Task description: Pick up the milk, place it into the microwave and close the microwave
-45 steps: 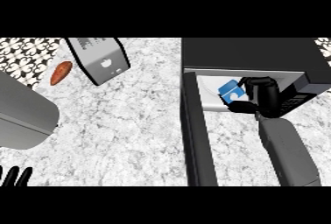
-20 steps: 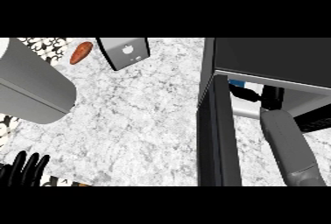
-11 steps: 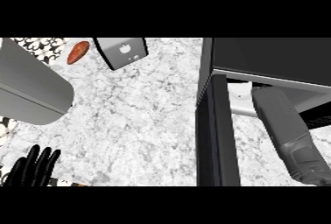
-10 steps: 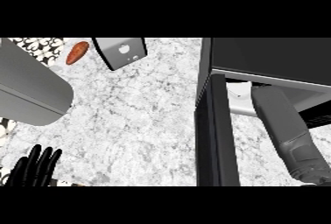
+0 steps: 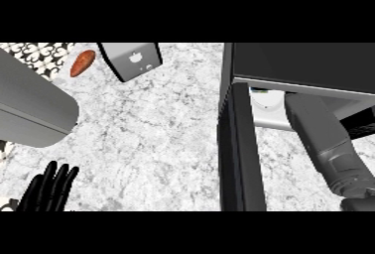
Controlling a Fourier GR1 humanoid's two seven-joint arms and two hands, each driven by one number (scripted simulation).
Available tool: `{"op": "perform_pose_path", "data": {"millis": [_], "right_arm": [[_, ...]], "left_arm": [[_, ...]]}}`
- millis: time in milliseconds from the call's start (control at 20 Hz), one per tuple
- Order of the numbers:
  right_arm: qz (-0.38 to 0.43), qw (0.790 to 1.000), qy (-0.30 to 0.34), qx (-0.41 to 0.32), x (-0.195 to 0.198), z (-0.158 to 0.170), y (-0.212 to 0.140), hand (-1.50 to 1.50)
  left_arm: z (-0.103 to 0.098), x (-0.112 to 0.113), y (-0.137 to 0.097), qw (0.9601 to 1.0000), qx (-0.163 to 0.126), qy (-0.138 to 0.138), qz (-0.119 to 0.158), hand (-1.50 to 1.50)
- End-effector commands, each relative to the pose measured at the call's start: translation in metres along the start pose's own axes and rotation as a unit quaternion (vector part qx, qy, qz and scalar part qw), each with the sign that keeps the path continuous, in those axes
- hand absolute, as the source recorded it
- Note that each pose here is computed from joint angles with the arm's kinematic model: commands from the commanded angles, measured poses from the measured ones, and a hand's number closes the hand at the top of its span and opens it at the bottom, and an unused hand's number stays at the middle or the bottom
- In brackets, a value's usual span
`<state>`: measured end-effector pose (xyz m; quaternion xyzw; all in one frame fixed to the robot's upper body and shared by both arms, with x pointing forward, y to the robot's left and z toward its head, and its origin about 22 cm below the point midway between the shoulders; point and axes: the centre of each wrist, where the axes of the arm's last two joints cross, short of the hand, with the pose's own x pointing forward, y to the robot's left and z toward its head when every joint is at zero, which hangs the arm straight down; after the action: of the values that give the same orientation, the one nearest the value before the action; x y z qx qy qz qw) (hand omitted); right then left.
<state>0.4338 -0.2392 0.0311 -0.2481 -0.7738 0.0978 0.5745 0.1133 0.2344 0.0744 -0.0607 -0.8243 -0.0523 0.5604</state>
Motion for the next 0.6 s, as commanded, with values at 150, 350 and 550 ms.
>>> {"op": "perform_pose_path", "data": {"millis": [150,350,550], "right_arm": [[-0.026,1.000,0.002,0.011,-0.005,-0.002,-0.008,-1.50],[-0.046,0.999,-0.003,0.026,-0.009,0.001,-0.008,-1.50],[-0.067,0.997,-0.003,0.034,-0.016,0.006,-0.011,-1.50]], "left_arm": [[-0.002,-0.002,-0.011,1.0000,-0.005,0.006,0.002,-1.50],[0.000,-0.003,-0.021,0.9999,-0.006,0.001,0.009,-1.50],[-0.009,-0.006,-0.025,1.0000,-0.001,0.002,-0.003,-1.50]]}}
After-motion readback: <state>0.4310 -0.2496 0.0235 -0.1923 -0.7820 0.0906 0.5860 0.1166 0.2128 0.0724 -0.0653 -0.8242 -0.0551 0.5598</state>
